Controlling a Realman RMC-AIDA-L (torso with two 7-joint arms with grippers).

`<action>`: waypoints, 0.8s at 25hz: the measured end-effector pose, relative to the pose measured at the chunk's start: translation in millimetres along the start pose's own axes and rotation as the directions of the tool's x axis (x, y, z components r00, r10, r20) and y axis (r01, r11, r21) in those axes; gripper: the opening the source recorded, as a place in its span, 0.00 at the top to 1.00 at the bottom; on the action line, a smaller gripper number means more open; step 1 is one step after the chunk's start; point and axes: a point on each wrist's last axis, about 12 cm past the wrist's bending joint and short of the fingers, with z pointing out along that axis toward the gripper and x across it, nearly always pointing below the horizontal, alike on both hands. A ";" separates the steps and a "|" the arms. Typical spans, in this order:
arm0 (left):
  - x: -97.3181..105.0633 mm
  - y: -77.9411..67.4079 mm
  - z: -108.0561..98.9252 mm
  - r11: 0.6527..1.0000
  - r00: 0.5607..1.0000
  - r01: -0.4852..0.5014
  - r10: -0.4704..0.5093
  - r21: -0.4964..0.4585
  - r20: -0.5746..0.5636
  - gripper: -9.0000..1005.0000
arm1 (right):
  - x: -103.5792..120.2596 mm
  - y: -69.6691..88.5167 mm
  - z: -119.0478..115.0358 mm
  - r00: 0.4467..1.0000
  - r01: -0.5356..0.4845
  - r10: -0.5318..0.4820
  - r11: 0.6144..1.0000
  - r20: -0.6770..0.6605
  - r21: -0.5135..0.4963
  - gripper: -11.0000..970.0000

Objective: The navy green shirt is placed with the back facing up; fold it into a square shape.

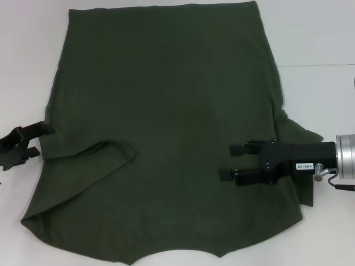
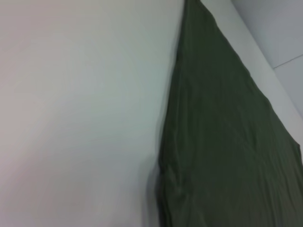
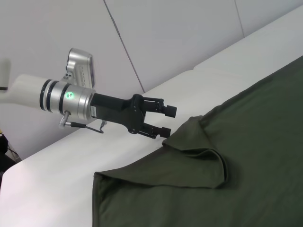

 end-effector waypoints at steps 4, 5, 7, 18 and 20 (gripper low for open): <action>1.0 0.7 0.8 1.000 1.000 0.003 -0.003 -0.004 0.000 0.16 | -0.5 -0.1 0.3 1.000 0.001 -0.001 1.000 0.000 0.000 0.07; 1.2 0.3 1.3 1.000 1.000 0.001 -0.001 -0.003 -0.001 0.16 | -0.7 -0.2 0.4 1.000 0.002 -0.002 1.000 0.000 0.000 0.07; 2.0 -0.6 2.7 1.000 1.000 -0.003 0.003 -0.005 -0.006 0.16 | -1.3 -0.4 0.7 1.000 0.004 -0.004 1.000 0.000 0.001 0.07; 6.8 -9.8 11.2 1.000 0.999 0.008 -0.007 0.026 -0.033 0.16 | -2.6 -1.2 0.6 1.000 0.007 -0.007 1.000 0.000 0.004 0.07; 5.9 -12.3 12.4 0.999 0.999 0.008 -0.007 0.032 -0.035 0.16 | -3.0 -1.5 0.4 1.000 0.008 -0.008 1.000 -0.001 0.005 0.07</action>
